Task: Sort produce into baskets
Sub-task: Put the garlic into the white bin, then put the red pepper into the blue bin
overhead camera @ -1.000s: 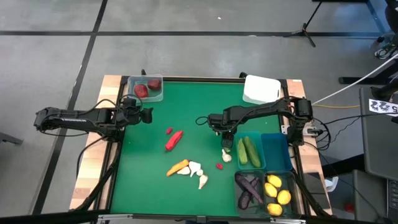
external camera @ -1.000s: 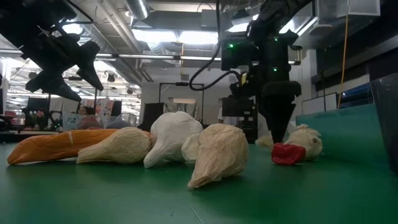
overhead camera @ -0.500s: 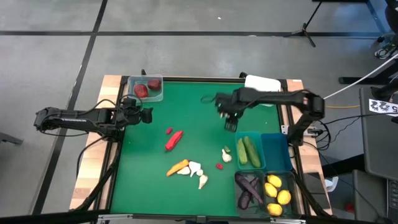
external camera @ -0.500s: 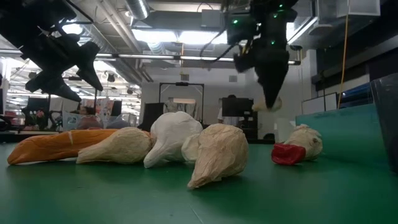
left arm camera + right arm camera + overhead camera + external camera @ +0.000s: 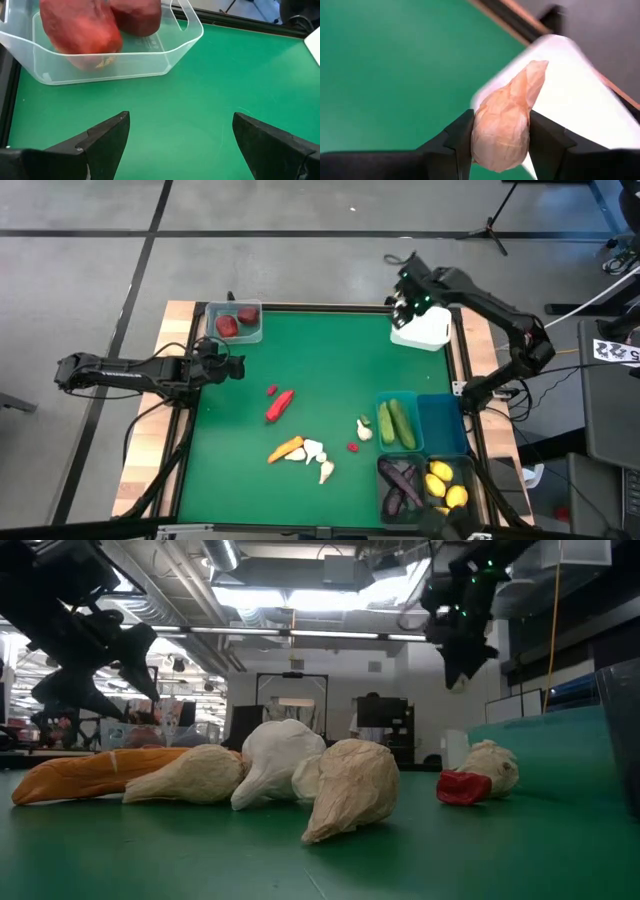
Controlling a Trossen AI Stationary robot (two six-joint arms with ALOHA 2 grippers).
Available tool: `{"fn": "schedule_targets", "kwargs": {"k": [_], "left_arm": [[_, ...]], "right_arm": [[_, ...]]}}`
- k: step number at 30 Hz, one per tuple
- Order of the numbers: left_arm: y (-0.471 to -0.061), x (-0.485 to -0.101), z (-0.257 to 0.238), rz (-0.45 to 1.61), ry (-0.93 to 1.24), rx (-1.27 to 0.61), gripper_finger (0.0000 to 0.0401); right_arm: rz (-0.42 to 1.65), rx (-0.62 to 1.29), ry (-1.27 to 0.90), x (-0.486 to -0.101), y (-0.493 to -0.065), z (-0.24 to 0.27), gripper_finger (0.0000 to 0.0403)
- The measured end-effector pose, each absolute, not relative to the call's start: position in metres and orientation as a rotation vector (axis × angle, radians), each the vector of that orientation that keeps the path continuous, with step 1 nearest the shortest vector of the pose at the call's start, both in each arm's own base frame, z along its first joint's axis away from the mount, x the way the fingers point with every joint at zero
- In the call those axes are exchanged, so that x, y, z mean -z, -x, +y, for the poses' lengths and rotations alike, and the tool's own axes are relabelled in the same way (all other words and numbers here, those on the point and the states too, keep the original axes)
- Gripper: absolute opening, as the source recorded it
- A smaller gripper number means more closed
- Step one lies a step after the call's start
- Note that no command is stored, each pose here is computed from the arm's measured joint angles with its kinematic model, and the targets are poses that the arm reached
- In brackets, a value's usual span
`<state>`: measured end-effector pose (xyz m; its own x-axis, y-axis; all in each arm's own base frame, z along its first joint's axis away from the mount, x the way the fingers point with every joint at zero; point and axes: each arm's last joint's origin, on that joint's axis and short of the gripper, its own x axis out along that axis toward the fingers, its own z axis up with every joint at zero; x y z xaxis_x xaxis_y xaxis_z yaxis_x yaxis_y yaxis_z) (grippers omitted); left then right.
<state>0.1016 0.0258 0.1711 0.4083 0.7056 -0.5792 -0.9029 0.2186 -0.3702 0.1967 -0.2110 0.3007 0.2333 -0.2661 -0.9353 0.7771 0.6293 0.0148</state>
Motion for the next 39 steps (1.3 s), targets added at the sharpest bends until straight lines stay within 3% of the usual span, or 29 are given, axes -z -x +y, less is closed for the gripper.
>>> {"fn": "schedule_targets", "kwargs": {"k": [12, 21, 25, 39], "left_arm": [[-0.102, -0.171, 0.026, 0.313, 0.741, -1.138, 0.0345], [-0.102, -0.171, 0.026, 0.313, 0.740, -1.138, 0.0345], [-0.102, -0.171, 0.026, 0.314, 0.740, -1.137, 0.0345], [-0.102, -0.171, 0.026, 0.314, 0.740, -1.137, 0.0345]], "right_arm": [[1.163, 0.869, -0.663, -0.278, -0.177, -0.248, 0.0160], [1.229, 0.941, -0.624, -0.268, -0.177, -0.254, 0.0241], [1.239, 0.936, -0.624, -0.268, -0.177, -0.253, 0.0258], [1.080, 0.497, -0.678, -0.284, -0.210, -0.218, 0.0248]]}}
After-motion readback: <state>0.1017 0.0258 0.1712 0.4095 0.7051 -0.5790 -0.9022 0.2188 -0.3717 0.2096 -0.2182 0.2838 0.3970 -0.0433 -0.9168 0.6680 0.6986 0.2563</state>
